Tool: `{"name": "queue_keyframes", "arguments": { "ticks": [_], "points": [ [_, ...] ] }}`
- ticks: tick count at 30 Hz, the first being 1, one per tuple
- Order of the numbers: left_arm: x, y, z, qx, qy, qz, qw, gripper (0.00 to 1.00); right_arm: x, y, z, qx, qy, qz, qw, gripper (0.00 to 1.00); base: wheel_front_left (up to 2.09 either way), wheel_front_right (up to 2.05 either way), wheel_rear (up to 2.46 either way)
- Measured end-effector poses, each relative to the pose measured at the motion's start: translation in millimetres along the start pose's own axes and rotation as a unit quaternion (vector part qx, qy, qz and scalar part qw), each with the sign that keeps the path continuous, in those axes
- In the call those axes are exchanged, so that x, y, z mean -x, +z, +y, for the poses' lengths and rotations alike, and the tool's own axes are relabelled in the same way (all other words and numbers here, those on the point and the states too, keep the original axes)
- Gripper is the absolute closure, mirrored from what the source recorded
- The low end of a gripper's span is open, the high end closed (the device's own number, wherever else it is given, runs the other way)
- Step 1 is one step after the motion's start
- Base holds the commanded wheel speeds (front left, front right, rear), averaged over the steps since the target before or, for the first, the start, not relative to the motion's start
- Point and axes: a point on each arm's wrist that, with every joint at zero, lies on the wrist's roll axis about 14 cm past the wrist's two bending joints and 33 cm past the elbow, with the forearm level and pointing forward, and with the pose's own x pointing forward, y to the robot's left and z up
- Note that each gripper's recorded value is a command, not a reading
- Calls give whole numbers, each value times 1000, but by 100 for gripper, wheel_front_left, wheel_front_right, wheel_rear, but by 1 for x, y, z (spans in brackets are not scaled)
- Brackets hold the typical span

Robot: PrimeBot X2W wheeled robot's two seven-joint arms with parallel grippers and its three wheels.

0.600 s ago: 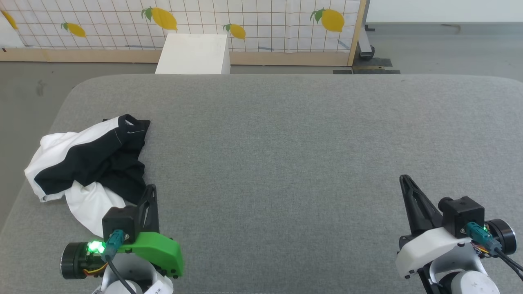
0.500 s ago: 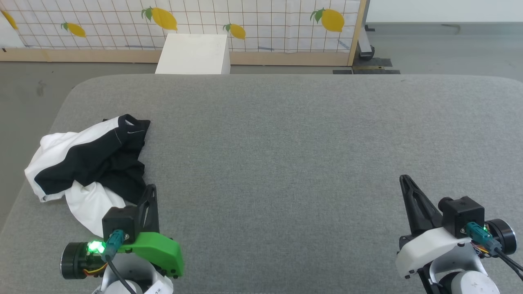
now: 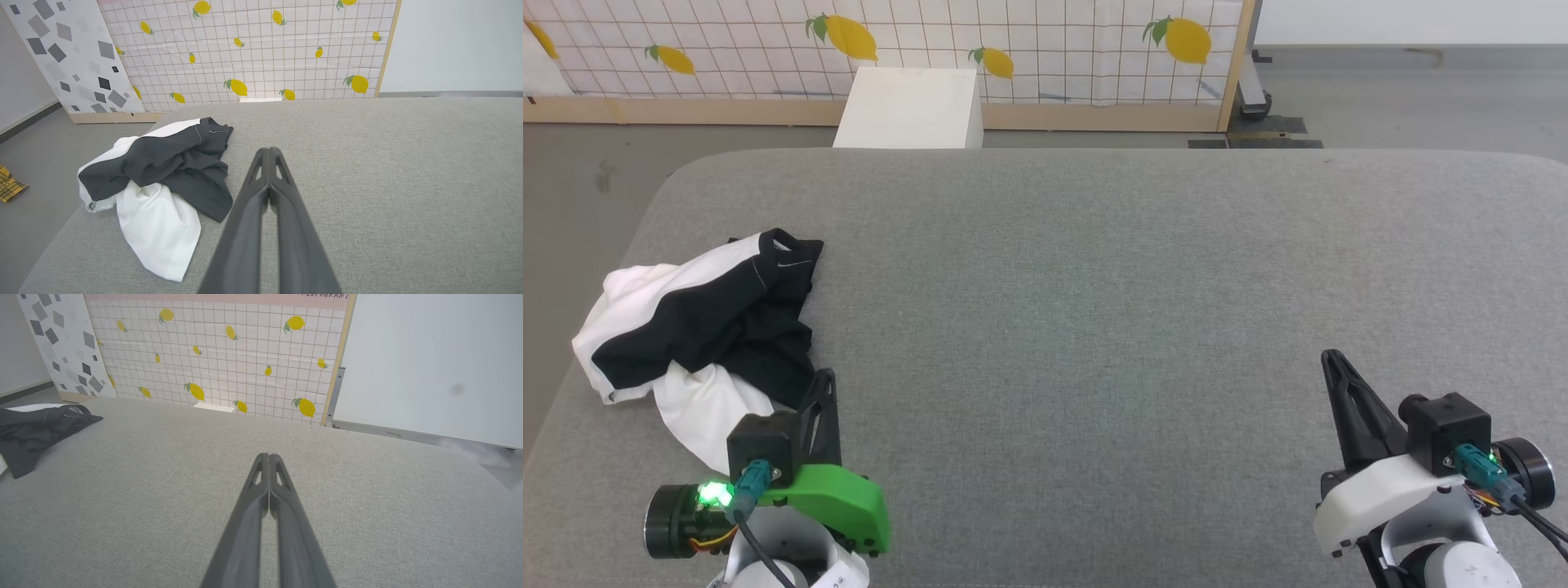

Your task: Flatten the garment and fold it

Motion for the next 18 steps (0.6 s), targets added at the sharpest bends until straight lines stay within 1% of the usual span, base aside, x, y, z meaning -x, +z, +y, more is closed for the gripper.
{"name": "queue_keyframes", "arguments": {
  "ticks": [18],
  "points": [
    [0,0,0,0,0,0,1000,100,0,0,0,0,0,0,1000,100,0,0,0]
  ]
}}
